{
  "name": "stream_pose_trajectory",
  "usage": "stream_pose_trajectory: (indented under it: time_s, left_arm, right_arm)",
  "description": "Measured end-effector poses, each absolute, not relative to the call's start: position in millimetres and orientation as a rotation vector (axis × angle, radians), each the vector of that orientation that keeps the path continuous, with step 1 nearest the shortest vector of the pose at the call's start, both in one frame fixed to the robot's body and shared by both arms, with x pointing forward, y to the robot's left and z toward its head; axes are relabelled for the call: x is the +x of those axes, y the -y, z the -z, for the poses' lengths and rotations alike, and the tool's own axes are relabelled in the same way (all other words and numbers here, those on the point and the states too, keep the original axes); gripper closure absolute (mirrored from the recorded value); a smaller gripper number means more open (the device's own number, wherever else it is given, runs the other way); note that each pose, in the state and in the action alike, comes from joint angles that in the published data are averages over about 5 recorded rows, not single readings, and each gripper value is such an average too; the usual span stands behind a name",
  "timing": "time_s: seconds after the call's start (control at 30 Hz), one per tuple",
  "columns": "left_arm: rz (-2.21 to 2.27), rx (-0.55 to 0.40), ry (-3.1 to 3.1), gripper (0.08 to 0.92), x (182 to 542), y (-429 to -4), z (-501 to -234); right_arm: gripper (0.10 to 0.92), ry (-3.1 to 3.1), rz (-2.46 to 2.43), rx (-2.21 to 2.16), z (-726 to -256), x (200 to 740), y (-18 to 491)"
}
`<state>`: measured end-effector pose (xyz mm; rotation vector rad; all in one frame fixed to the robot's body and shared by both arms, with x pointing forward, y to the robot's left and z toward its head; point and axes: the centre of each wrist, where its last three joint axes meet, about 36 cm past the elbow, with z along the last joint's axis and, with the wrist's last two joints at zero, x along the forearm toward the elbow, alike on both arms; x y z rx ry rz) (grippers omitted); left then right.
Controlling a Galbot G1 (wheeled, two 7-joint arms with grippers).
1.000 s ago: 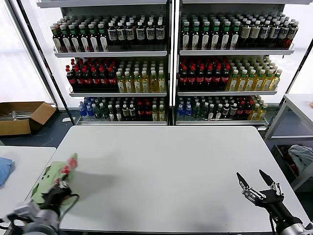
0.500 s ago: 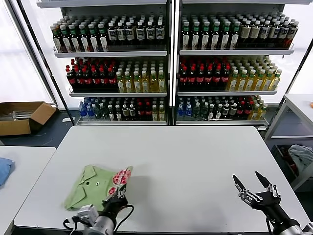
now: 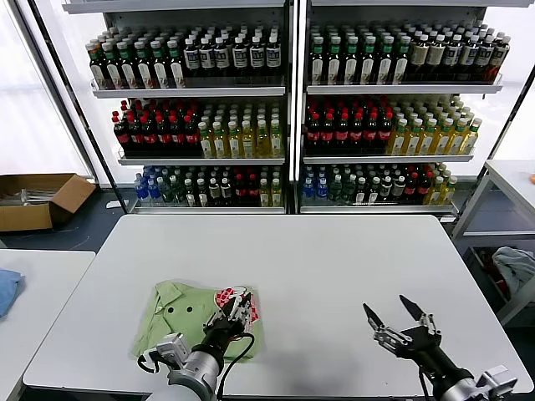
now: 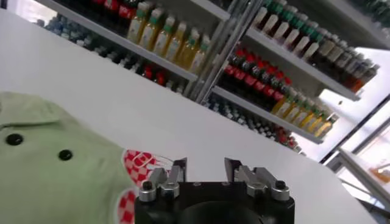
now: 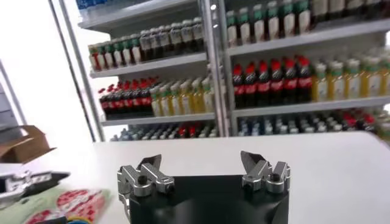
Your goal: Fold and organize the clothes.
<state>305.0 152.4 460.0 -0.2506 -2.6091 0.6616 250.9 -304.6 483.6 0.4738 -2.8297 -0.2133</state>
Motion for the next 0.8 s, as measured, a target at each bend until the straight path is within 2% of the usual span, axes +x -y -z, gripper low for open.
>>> stream_pose_trajectory:
  time_s: [0.2,0.33,0.43,0.8]
  left_arm:
    - [-0.689,-0.264,2.659,0.315,305,-173,-475]
    - [-0.662,-0.221,2.714,0.222,307,-198,-484]
    - [-0.631,-0.169,2.758,0.182,309,-216,-491]
    - [-0.591,-0.056,2.841,0.177,302,-243,-505]
  right_arm:
    - [0.200,2.725,0.303,0.563,-464,269,270]
    - [0.200,2.649,0.366,0.637,-448,286,239]
    - [0.200,2.593,0.392,0.690,-435,299,216]
    - [0.217,2.431,0.353,0.819,-389,338,143]
